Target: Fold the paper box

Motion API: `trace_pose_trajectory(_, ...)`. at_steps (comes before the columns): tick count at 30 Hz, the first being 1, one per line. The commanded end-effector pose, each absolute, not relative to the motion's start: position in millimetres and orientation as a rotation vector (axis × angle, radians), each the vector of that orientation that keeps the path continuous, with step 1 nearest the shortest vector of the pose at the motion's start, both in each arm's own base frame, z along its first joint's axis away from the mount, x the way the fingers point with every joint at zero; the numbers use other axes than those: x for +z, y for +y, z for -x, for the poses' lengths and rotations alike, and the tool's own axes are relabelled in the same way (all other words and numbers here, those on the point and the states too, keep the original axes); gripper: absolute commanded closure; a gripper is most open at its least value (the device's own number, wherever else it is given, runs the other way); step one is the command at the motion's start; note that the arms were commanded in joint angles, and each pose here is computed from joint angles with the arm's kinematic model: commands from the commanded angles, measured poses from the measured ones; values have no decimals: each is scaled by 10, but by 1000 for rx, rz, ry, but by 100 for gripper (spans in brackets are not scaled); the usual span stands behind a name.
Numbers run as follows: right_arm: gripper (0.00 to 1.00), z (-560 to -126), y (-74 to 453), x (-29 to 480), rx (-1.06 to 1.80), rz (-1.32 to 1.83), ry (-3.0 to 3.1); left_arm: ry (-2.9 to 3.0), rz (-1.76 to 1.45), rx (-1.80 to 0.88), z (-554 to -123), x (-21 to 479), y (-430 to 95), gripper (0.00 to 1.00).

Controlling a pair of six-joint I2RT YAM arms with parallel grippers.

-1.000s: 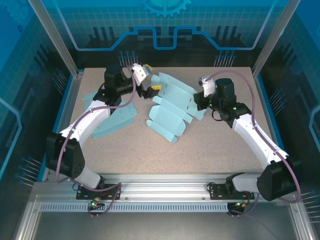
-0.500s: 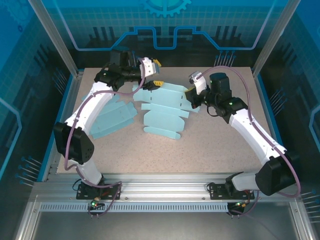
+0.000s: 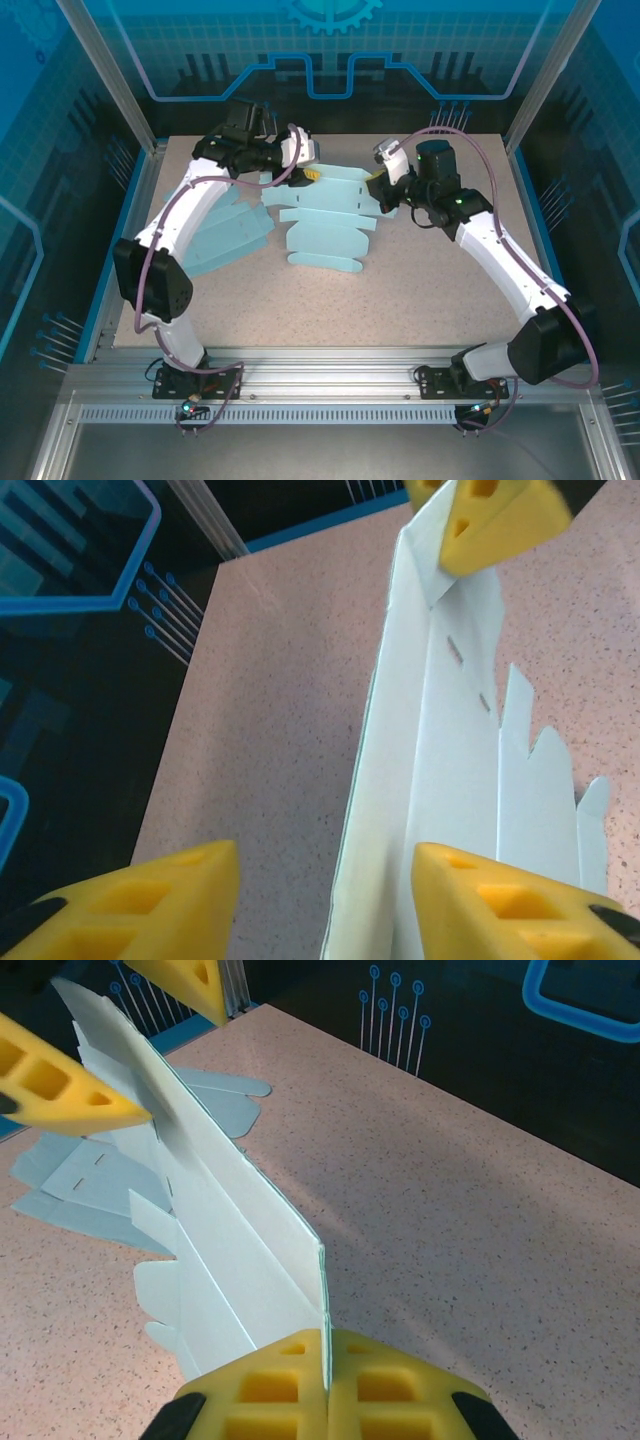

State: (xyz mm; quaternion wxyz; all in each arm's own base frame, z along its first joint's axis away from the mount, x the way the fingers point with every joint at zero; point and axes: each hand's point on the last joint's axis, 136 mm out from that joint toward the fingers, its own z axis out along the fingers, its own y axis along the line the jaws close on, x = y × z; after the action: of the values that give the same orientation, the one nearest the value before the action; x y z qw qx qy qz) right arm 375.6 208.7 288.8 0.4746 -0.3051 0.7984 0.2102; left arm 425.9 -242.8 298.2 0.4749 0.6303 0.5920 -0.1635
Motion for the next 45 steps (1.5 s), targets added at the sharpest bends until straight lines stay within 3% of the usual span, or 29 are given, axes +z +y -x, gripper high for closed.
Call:
trace_pose_trajectory(1,100,-3735,2172,2974,527,782,1930,1478,-1561,-340,-4307,2946,-2383,53)
trace_pose_trajectory(11,100,-3758,2138,2929,495,778,1945,1543,-1487,-328,-4351,2940,-2161,59)
trace_pose_trajectory(19,100,-3776,2152,2933,508,769,1946,1536,-1487,-337,-4328,2911,-2172,83)
trace_pose_trajectory(28,100,-3891,2010,2745,440,666,2052,1465,-1442,-280,-4334,2867,-2250,100)
trace_pose_trajectory(35,64,-3864,1705,2423,505,396,2249,1442,-1411,-228,-4213,2571,-2399,100)
trace_pose_trajectory(42,47,-3728,1269,2312,583,55,2342,1497,-1413,-135,-4278,2171,-2513,100)
trace_pose_trajectory(45,46,-3690,986,2232,595,-122,2377,1506,-1428,-108,-4280,2021,-2575,100)
